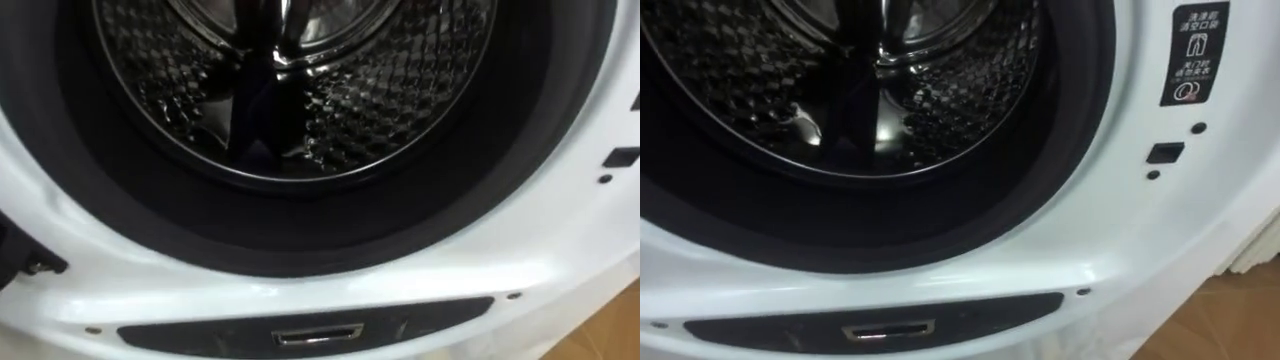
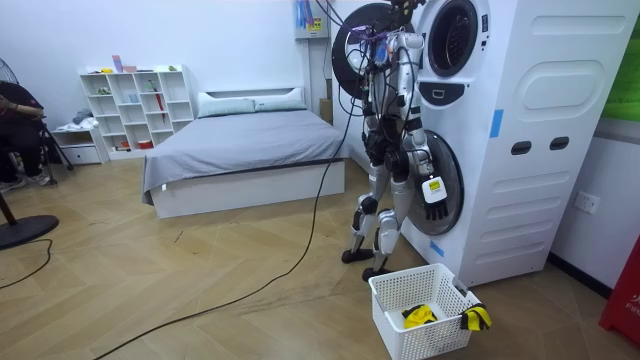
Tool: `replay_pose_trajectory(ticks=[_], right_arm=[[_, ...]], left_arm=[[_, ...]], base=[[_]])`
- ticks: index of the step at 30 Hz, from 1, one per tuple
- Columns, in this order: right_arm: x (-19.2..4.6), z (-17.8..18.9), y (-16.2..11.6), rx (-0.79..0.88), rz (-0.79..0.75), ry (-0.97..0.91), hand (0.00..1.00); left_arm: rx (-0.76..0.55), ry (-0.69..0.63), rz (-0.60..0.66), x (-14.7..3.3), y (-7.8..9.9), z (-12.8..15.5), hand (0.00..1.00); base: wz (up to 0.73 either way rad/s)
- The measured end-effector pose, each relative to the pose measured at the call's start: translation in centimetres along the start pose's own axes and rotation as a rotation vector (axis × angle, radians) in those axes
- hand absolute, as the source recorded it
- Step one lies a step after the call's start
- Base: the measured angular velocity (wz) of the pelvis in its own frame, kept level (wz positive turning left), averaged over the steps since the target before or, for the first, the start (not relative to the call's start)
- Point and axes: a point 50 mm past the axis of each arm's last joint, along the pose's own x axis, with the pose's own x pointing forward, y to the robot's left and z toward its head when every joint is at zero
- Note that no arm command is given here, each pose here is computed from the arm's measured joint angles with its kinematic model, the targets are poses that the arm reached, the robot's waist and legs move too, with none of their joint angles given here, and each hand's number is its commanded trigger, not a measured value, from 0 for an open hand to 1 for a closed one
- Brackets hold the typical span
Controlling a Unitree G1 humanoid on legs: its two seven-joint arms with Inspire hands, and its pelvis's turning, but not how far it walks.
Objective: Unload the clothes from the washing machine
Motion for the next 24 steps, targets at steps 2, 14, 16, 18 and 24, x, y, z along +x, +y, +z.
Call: replay_pose_trajectory(ticks=[2,14,16,18,24], right_arm=[[0.0,0.0,0.0,-0.004,-0.001,0.010,0.00],[-0.1,-0.1,-0.1,-0.053,0.021,0.012,0.00],[0.0,0.4,0.0,-0.093,0.032,-0.012,0.00],[0.0,0.4,0.0,-0.118,0.043,-0.009,0.00],[0.1,1.3,-1.1,-0.173,0.011,-0.022,0.00]], left_arm=[[0.005,0.000,-0.009,0.1,0.0,0.3,0.00],[0.169,0.107,-0.034,-0.5,0.0,-2.6,0.00],[0.175,0.120,-0.034,-0.6,0.2,-2.9,0.00],[0.174,0.107,-0.034,-0.5,0.3,-2.4,0.00],[0.172,0.098,-0.048,-0.4,0.3,-1.8,0.00]], base=[[0.15],[0.02],[-0.05],[-0.09],[-0.29]])
